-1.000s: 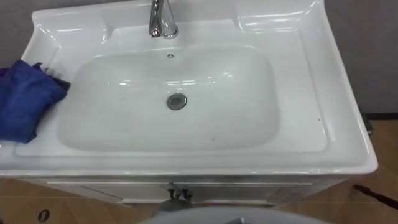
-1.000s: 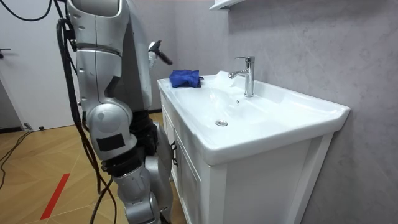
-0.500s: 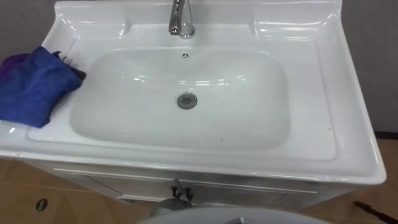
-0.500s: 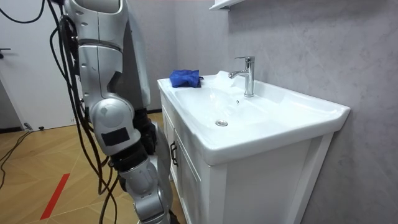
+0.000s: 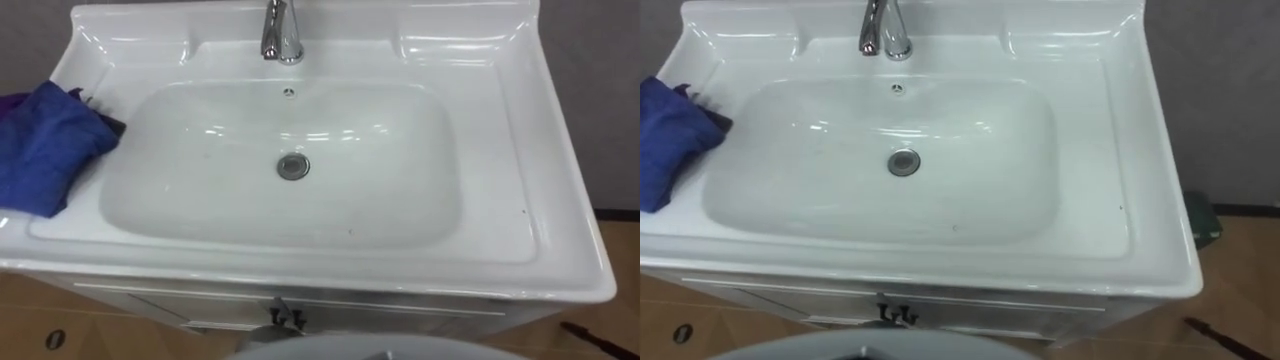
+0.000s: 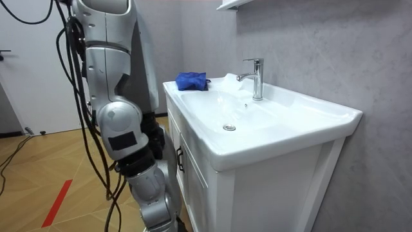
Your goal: Wipe basin
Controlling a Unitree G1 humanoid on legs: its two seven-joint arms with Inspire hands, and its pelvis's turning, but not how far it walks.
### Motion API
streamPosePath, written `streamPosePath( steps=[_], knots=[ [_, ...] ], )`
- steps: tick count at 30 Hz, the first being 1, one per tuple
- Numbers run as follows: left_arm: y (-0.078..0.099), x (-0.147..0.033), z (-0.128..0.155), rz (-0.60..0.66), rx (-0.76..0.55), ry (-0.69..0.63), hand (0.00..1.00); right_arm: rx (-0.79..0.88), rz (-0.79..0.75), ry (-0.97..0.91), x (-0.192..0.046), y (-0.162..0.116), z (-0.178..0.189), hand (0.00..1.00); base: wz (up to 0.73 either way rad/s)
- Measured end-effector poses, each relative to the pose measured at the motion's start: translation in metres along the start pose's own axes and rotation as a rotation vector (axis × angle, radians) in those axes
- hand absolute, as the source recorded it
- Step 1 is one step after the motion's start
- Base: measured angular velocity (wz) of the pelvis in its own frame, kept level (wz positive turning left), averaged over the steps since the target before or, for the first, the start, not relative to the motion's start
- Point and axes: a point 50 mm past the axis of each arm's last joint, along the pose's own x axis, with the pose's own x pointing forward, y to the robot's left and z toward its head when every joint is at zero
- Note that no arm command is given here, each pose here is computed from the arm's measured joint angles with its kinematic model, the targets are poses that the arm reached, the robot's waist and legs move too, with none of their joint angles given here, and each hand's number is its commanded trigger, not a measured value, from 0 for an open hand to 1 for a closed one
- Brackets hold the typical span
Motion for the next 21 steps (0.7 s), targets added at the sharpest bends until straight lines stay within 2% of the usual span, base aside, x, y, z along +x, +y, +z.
streamPosePath(
  steps=[4,10,21],
  knots=[
    [-0.021,-0.007,0.014,-0.103,0.100,-0.090,0.00,-0.011,0.005,-0.022,0.002,0.003,0.011,0.00,0.10],
    [-0.041,-0.015,0.027,-0.201,0.182,-0.166,0.00,-0.010,0.012,-0.017,0.003,0.008,0.010,0.00,-0.04],
    [-0.053,-0.020,0.025,-0.336,0.222,-0.154,0.00,-0.001,0.050,-0.010,0.005,0.021,0.008,0.00,-0.03]
  ],
)
